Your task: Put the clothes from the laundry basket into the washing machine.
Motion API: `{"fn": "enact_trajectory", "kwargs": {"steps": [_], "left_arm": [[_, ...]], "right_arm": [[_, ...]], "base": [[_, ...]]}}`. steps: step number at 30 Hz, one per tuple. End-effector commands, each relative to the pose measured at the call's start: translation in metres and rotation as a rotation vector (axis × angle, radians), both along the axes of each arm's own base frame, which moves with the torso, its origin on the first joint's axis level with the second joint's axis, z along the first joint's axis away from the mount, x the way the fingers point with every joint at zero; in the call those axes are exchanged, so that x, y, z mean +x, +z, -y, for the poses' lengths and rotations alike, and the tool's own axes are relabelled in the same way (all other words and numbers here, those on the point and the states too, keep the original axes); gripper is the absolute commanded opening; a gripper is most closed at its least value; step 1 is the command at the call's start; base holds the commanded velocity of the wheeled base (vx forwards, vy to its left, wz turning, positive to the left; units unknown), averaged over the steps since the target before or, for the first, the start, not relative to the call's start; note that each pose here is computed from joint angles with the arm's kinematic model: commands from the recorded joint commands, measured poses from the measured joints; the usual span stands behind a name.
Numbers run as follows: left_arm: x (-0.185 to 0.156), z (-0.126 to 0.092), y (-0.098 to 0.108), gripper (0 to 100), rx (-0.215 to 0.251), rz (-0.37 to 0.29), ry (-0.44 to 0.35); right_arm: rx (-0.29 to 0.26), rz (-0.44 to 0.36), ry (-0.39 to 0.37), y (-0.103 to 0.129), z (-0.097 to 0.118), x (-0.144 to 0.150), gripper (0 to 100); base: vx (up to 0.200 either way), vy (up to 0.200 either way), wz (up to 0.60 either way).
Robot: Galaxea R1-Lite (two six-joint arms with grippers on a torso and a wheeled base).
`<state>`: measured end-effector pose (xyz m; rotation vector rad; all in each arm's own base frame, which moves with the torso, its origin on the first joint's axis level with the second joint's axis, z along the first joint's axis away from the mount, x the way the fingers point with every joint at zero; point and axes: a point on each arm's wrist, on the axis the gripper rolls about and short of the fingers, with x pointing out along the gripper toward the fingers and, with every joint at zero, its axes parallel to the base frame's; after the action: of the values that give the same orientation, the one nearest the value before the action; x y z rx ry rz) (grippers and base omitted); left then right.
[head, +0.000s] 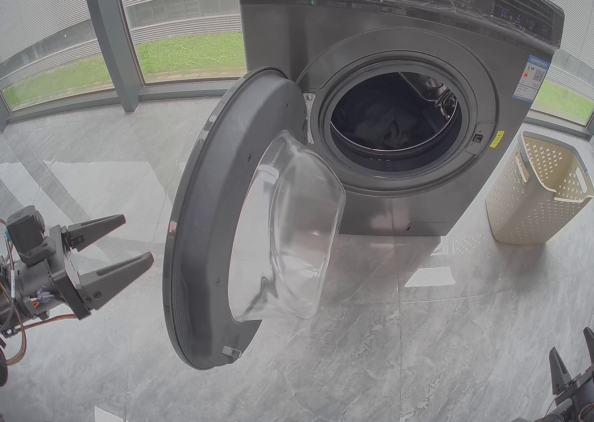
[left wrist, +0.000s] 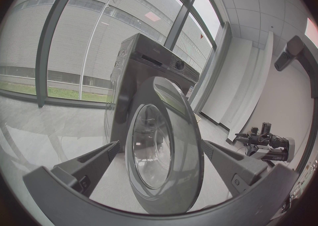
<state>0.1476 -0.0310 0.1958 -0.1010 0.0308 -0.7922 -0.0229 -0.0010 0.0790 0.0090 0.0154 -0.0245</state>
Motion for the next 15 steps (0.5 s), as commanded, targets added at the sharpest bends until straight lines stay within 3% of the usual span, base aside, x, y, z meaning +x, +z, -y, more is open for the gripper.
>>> {"fn": "enact_trajectory", "kwargs": {"steps": [1, 5, 8, 11, 15], "left_arm": [[0.0, -0.012, -0.001, 100, -0.025, -0.014, 0.052], [0.009, -0.016, -0.008, 100, -0.019, -0.056, 0.096], [0.017, -0.012, -0.015, 100, 0.012, -0.078, 0.099], [0.022, 0.007, -0.019, 100, 0.037, -0.089, 0.046], [0.03, 0.033, -0.022, 100, 0.057, -0.11, 0.041]], "right_arm": [[0.0, 0.005, 0.0, -0.004, 0.0, 0.0, 100], [0.0, 0.005, 0.0, -0.004, 0.0, 0.0, 100], [0.0, 0.005, 0.0, -0.004, 0.0, 0.0, 100], [0.0, 0.005, 0.0, -0.004, 0.0, 0.0, 100], [0.0, 0.005, 0.001, -0.004, 0.0, 0.0, 100]], "base": [[0.0, 0.0, 0.0], [0.0, 0.0, 0.0], [0.0, 0.0, 0.0], [0.0, 0.0, 0.0], [0.0, 0.0, 0.0]]}}
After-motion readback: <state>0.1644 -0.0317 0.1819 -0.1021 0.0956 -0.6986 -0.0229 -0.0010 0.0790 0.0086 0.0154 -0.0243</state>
